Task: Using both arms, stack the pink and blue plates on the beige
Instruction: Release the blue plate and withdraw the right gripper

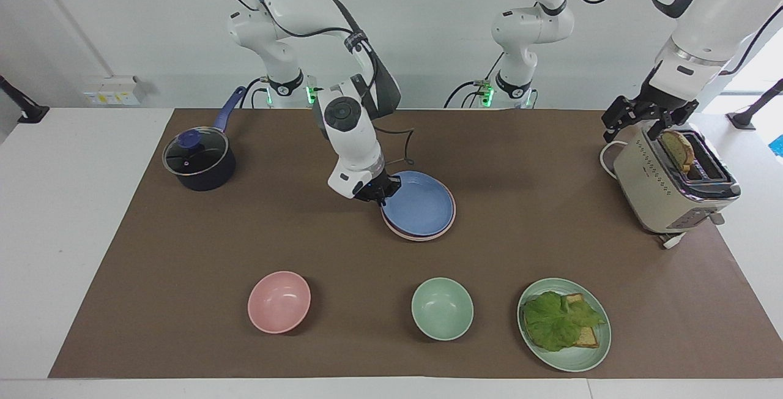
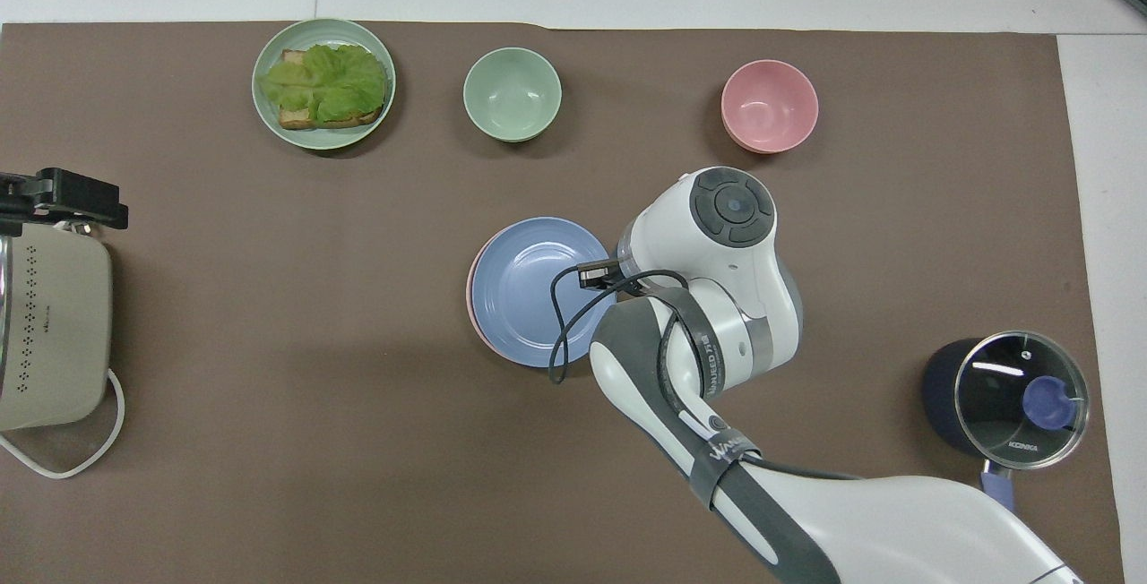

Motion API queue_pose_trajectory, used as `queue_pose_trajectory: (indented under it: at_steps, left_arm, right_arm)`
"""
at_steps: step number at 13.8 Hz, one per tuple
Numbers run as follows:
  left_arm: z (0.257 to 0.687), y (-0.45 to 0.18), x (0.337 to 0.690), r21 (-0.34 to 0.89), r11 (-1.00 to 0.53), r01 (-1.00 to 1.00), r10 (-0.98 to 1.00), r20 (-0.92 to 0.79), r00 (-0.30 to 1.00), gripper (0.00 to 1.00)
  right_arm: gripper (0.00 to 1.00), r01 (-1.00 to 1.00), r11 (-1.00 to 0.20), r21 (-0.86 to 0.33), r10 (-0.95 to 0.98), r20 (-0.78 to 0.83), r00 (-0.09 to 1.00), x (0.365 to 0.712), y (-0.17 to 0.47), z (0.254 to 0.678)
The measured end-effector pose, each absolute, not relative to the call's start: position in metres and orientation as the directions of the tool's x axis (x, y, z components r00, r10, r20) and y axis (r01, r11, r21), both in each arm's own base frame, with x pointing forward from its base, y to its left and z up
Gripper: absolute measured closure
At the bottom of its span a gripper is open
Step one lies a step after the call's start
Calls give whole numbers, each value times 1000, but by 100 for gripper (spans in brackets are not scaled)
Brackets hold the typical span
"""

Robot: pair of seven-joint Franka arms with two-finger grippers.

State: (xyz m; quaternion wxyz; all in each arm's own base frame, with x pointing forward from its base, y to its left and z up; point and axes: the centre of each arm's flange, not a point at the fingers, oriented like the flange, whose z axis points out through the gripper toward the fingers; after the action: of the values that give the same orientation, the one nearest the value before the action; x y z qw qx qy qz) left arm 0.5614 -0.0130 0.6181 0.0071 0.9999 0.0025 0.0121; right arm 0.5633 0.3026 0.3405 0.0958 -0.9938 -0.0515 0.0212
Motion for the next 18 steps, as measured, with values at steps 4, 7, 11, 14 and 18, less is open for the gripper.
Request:
queue_pose_trajectory:
  at_steps: [4,7,11,14,18]
  left_arm:
    - [618,-13,561,14,-1000,5,5,24,1000,0]
    - [618,-13,561,14,-1000,5,5,24,1000,0]
    - [618,-13,561,14,-1000,5,5,24,1000,0]
    - [618,-13,561,14,-1000,5,5,24,1000,0]
    - [618,-13,561,14,-1000,5,5,24,1000,0]
  right_arm:
    - [50,102,-976,-191,111,-35,993,562,302,339]
    - [18,96,-976,-193,103,-24,994,567,298,344]
    - [0,72,-987,-147,63,66,996,593,246,384]
    - [0,61,-997,-47,54,140,989,607,194,418]
    - [0,-2,-1000,-16,-4,112,994,601,146,471]
